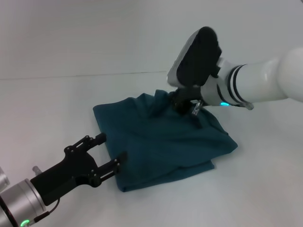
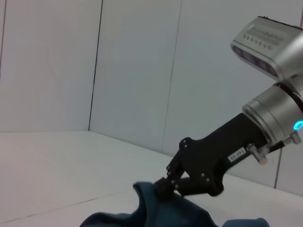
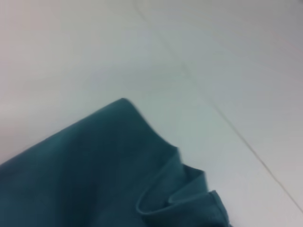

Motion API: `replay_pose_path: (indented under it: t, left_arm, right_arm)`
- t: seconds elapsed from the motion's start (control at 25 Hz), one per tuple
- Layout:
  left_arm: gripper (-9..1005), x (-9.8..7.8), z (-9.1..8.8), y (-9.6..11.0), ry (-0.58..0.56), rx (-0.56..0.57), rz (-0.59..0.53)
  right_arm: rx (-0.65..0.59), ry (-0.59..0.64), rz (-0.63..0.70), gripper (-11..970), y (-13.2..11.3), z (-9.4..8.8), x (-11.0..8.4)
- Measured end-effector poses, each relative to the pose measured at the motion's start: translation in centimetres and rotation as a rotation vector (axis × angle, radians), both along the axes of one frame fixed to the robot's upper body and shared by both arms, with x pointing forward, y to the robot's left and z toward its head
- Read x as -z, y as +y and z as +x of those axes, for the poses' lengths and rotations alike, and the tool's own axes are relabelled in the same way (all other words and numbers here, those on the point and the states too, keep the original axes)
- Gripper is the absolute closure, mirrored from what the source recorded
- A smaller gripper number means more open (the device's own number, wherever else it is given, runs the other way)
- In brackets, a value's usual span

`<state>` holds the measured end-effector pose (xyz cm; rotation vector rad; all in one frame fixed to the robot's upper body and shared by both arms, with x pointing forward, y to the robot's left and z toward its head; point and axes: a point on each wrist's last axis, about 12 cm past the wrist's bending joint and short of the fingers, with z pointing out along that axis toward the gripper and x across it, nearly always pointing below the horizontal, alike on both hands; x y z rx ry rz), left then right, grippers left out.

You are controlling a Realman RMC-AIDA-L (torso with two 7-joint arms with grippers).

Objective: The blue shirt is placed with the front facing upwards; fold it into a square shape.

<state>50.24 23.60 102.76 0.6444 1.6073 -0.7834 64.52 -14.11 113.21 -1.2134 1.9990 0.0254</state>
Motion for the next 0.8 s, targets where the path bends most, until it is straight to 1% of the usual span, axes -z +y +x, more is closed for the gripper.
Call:
replay_pose_path:
  t: [0.28, 0.4, 0.6, 0.8]
  left_arm:
    - [210, 0.0, 0.0, 0.0, 0.000, -0.001, 0.000]
    - [210, 0.0, -0.1, 0.1, 0.001, -0.002, 0.000]
    - [210, 0.1, -0.1, 0.0, 0.002, -0.002, 0.000]
    - [210, 0.1, -0.2, 0.0, 0.003, 0.001, -0.003]
  right_arm:
    - [0.156, -0.012, 0.091, 956, -2.4, 1.1, -0.5]
    - [0.189, -0.003, 0.085, 951, -3.0, 1.2, 0.0]
    - [0.219, 0.005, 0.072, 928, -3.4, 1.3, 1.0]
    - [0.287, -0.015, 0.106, 905, -4.3, 1.8, 1.3]
